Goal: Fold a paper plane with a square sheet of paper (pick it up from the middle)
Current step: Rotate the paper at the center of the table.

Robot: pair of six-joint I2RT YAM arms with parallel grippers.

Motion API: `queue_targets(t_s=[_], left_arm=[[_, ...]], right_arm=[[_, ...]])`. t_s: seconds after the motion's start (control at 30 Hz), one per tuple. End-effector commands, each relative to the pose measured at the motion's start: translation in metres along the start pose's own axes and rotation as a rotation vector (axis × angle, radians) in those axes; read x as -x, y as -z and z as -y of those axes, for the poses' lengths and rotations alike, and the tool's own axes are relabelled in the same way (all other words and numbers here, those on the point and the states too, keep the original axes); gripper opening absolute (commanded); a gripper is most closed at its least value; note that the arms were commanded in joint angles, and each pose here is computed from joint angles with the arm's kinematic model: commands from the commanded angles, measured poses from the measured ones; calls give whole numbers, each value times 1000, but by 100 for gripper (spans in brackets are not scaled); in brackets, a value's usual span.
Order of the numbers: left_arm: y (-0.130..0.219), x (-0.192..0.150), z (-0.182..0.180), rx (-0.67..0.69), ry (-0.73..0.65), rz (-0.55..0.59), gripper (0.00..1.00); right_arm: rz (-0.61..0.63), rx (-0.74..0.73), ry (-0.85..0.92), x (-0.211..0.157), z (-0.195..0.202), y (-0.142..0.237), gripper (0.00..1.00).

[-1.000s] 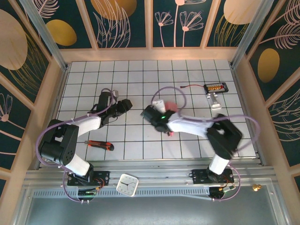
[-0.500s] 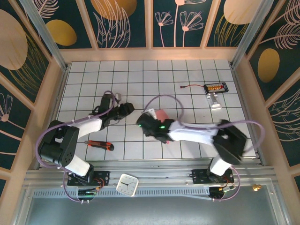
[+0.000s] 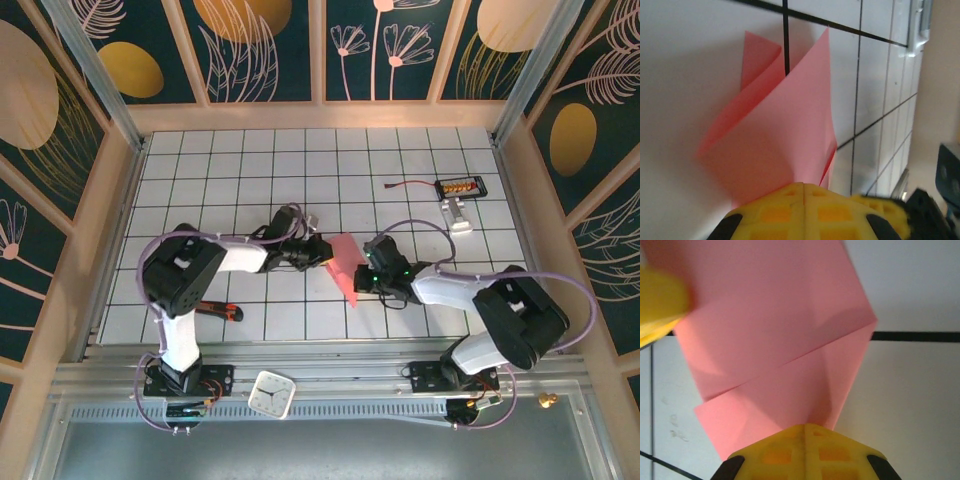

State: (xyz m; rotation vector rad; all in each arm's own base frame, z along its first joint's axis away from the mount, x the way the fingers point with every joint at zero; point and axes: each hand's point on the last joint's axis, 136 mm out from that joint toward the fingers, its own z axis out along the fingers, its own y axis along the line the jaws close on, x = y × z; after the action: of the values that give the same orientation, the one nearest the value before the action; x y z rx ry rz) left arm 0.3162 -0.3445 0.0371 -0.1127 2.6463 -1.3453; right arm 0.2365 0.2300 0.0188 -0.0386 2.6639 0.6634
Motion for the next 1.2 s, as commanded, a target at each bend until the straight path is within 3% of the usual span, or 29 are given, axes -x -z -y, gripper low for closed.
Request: queue_targets(t_s=[0.0,0.2,0.33,0.43,0.57,0.67,0.77,0.93,1.17], left_arm=[[-10,23,-6,29,-68,-23,6],[-30,85,-14,91,-175,-4,13],[6,111,12,167,-281,94,28],[46,85,14,164,-227,175,35],[75,31,0,172,-146,193,31],[69,7,3,114,-108,143,19],[56,1,-11,130,-86,96,8],[31,7,-33,151,-75,34,1],[29,-2,-65,162,-28,-7,0]], right_arm=[[11,122,-58,3,-40,-9,4],[57,316,-26,35,-115,-13,7],[107,289,-42,48,-89,7,15],[103,248,-58,46,-53,15,25],[78,215,-35,51,-42,10,32],[108,250,-82,72,-37,6,35],[101,264,-97,83,-38,-2,41],[94,253,-89,91,-35,-12,44],[84,262,-117,95,-26,-13,47]])
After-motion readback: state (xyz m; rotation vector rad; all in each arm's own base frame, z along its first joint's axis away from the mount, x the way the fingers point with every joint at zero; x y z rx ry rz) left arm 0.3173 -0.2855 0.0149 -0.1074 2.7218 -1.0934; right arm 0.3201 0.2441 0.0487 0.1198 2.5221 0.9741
